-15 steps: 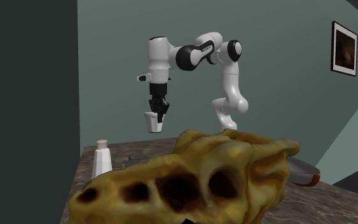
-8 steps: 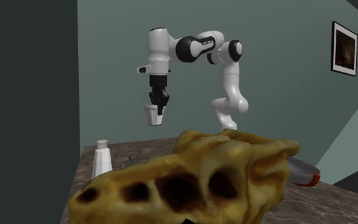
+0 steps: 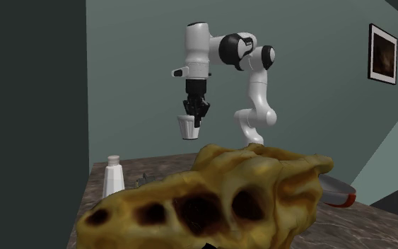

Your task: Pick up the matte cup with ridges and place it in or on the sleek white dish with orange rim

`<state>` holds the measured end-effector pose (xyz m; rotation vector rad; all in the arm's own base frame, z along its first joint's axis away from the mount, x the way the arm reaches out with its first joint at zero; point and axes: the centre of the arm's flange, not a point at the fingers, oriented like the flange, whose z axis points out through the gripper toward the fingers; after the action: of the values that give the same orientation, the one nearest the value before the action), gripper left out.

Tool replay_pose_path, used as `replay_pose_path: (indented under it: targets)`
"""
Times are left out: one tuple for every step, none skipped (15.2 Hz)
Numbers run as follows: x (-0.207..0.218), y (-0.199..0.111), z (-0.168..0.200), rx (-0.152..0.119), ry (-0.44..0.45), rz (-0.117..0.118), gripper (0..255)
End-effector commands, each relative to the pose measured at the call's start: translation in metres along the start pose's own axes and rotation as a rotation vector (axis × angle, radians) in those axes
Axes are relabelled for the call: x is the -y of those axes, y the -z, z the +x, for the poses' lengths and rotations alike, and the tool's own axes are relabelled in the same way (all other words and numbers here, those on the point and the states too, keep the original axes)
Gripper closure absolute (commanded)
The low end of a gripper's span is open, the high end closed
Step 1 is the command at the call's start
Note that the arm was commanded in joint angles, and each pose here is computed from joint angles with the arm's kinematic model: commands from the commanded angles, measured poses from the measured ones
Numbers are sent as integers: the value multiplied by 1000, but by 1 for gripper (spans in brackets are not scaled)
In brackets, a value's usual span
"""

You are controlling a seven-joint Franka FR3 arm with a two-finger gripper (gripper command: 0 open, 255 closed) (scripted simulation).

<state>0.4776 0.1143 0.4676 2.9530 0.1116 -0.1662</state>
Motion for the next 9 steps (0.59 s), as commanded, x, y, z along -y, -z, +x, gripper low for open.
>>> replay_pose_path:
  targets:
    - [24, 7, -10, 0, -1, 0, 255]
    - [36, 9, -15, 0, -1, 0, 255]
    - [48, 11, -19, 0, -1, 0, 255]
    - [60, 13, -24, 0, -1, 0, 255]
    - [72, 16, -29, 0, -1, 0, 255]
    - [85, 18, -33, 0, -1, 0, 255]
    - [97, 20, -38, 0, -1, 0, 255]
    - [109, 22, -42, 0, -1, 0, 255]
    - [121, 25, -47, 0, -1, 0, 255]
